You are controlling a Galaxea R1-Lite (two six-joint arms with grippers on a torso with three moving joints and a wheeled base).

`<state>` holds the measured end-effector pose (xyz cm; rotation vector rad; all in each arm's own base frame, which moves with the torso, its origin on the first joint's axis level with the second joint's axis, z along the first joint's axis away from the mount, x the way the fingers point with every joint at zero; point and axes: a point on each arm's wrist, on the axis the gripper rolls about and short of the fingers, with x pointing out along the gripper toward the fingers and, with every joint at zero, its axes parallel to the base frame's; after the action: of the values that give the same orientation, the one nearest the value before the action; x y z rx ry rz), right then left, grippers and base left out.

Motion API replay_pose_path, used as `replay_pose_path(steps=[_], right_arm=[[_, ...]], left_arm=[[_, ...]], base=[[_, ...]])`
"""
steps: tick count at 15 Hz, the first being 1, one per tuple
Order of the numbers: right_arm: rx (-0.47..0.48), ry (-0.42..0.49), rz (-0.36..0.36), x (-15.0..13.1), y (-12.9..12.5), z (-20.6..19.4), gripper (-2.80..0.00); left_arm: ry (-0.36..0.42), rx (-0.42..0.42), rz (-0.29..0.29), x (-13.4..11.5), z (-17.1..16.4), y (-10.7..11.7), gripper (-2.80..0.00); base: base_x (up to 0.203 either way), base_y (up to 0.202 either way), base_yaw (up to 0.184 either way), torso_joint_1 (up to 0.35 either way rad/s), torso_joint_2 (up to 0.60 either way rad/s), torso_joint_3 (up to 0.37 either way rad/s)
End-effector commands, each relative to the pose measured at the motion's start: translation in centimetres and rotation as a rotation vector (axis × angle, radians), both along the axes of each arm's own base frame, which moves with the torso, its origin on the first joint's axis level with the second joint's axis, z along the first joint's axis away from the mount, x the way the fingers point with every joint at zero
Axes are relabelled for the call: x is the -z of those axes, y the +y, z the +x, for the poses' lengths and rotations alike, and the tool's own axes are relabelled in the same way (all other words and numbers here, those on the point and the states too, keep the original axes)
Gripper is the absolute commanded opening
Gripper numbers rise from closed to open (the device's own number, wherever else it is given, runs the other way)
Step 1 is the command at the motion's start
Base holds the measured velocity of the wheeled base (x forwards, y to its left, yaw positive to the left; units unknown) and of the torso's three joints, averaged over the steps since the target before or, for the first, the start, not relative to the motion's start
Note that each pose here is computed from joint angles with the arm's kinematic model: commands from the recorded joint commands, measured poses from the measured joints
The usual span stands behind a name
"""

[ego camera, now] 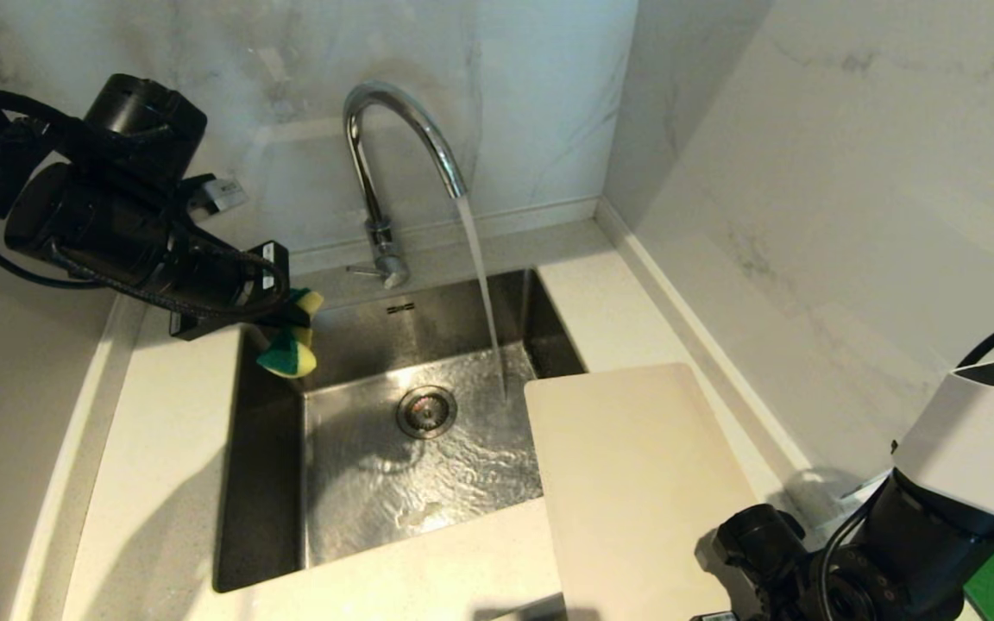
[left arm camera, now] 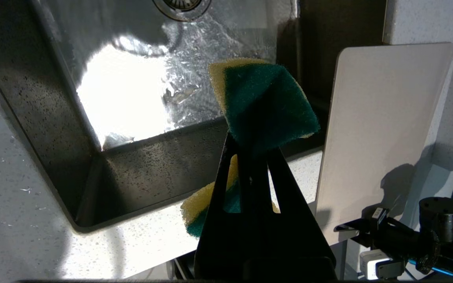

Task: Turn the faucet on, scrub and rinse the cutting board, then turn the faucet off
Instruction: Put down the cutting board

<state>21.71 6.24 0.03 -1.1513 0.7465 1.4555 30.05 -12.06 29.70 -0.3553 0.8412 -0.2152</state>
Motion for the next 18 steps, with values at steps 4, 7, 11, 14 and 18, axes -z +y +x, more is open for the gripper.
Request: replay_pose_path(steps=[4, 7, 11, 14, 18], right_arm=[[-0.009, -0.003, 0.001, 0.0, 0.0, 0.0, 0.00], [-0.011, -0.003, 0.001, -0.1, 0.0, -0.2, 0.00], [-0.019, -0.032, 0.012, -0.8, 0.1, -0.3, 0.00], [-0.025, -0.070, 0.037, -1.9, 0.0, -0.8, 0.00], [-0.033, -0.103, 0.072, -3.3, -0.4, -2.6, 0.00]], left_arm=[[0.003, -0.003, 0.000, 0.0, 0.0, 0.0, -2.80], [0.001, -0.003, -0.001, -0.1, -0.1, 0.1, -2.80], [-0.004, -0.003, -0.004, -0.3, -0.3, 0.1, -2.80], [-0.011, -0.003, -0.007, -0.6, -0.6, 0.1, -2.80], [-0.021, 0.009, -0.011, -1.0, -1.3, -0.1, -2.80]], base=[[0.000, 0.000, 0.000, 0.000, 0.00, 0.000], [0.000, 0.000, 0.000, 0.000, 0.00, 0.000], [0.000, 0.000, 0.000, 0.000, 0.00, 0.000], [0.000, 0.000, 0.000, 0.000, 0.00, 0.000], [0.000, 0.000, 0.000, 0.000, 0.00, 0.000]])
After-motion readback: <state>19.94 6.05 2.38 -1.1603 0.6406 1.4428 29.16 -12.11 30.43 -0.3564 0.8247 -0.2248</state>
